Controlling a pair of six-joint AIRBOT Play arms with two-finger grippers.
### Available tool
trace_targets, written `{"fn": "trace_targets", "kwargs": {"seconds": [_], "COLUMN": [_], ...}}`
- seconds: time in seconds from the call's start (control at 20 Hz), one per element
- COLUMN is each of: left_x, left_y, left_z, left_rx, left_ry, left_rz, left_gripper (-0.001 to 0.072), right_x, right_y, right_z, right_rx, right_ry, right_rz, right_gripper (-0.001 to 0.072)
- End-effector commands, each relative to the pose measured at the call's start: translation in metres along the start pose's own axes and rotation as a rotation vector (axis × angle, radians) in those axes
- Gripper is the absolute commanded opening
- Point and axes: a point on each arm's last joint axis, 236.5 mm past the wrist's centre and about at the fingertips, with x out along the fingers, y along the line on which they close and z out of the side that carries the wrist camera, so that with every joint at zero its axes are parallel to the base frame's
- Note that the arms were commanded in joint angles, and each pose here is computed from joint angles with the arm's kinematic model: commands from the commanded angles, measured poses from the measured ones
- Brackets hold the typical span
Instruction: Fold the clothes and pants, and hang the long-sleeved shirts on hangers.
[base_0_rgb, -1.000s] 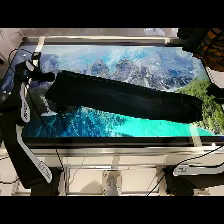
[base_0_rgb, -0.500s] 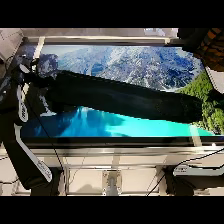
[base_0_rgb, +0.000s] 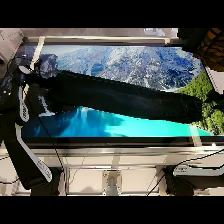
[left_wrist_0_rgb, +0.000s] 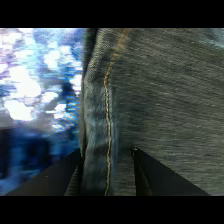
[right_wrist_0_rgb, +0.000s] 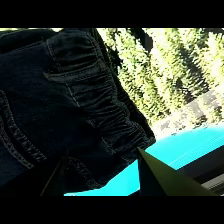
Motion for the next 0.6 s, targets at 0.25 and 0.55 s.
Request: {"fn": "trace_targets", "kwargs": {"seconds": [0.25, 0.55], "left_x": [-0.011, -0.120], "left_y": [-0.017, 0.041], "left_z": [-0.024, -0.064], "left_rx": [-0.005, -0.021], "left_ry": [0.105, 0.258], "left_rz": [-0.075, 0.190], "left_gripper": [0.0038, 0.0037], "right_x": [-0.001, -0.002], "right_y": [0.012, 0.014], "right_z": [-0.004, -0.019], "right_rx": [0.013, 0.011], "right_ry": [0.018, 0.080], "right_rz": [0.052, 0.056], "right_gripper": [0.0477, 0.0440]}}
